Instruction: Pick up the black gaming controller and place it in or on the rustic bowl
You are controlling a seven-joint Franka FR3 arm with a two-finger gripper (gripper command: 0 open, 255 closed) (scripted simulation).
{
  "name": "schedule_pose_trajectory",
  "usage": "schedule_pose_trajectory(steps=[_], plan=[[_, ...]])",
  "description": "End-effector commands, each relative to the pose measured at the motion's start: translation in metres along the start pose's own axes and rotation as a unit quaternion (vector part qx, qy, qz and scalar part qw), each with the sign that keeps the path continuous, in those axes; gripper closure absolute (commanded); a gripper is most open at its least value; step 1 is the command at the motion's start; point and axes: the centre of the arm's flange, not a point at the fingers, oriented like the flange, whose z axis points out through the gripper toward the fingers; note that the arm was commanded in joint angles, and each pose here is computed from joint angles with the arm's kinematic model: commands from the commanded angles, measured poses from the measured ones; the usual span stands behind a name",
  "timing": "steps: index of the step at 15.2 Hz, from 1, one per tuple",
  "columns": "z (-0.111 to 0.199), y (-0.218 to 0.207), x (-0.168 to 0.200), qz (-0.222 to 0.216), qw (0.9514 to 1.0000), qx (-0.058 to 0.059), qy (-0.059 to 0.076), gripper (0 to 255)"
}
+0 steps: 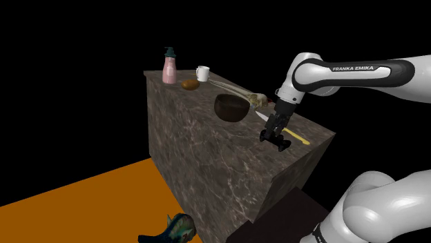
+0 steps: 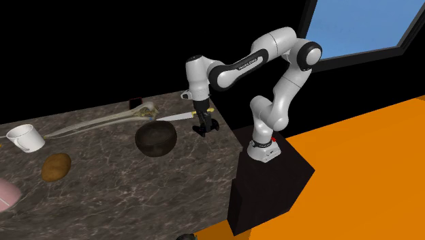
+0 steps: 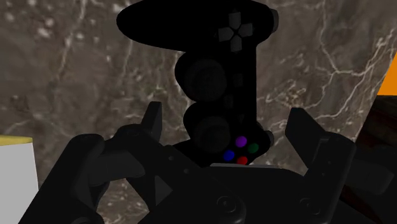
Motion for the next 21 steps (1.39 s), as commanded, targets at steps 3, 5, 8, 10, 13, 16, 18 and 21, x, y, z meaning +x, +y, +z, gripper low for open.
schedule_pose_trajectory(steps=[3,5,8,10,13,16,18,21], plan=[[0.001,0.000,0.000,0.000,1.0000,0.000,0.000,0],[0.000,0.000,0.000,0.000,1.0000,0.000,0.000,0],[0.000,0.000,0.000,0.000,1.0000,0.000,0.000,255],[0.000,0.000,0.000,0.000,1.0000,0.000,0.000,255],[0.000,0.000,0.000,0.000,1.0000,0.000,0.000,255],[-0.005,-0.001,0.000,0.000,1.0000,0.000,0.000,255],[-0.015,-0.003,-0.001,0.000,1.0000,0.000,0.000,255],[-0.030,-0.007,-0.001,0.000,1.0000,0.000,0.000,255]])
